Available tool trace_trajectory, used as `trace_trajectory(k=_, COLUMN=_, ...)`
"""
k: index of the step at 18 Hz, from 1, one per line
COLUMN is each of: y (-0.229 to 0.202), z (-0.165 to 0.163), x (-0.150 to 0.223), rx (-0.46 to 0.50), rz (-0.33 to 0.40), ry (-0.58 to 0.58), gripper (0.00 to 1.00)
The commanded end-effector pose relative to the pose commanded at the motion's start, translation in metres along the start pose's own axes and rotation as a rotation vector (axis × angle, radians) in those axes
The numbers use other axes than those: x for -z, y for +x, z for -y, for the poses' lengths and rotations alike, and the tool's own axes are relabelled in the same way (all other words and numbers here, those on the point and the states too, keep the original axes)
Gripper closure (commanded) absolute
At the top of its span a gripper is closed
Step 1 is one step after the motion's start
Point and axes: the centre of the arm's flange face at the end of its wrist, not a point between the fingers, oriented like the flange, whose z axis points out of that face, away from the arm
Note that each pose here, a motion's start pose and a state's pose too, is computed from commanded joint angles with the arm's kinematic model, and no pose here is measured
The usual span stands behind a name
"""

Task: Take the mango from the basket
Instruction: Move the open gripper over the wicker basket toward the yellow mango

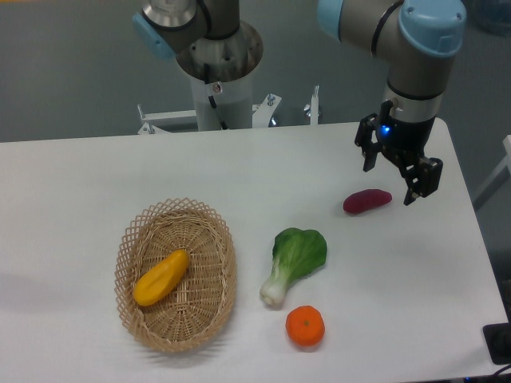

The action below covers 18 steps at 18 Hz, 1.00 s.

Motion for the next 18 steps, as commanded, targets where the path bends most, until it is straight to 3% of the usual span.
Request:
trace_trajectory(k=6, y=0.014, z=0.007, x=-0.005, rx=0.001, rz=-0.016, ry=0.022, gripper=0.00)
trace_trajectory(k=10, y=0.037, z=0.022, x=-0.011, rx=0.141, rz=-0.026, ry=0.095, gripper=0.00)
trace_trajectory(k=18, y=0.065, z=0.128, x=-0.018, rx=0.297, rz=-0.068, ry=0.124, gripper=0.00)
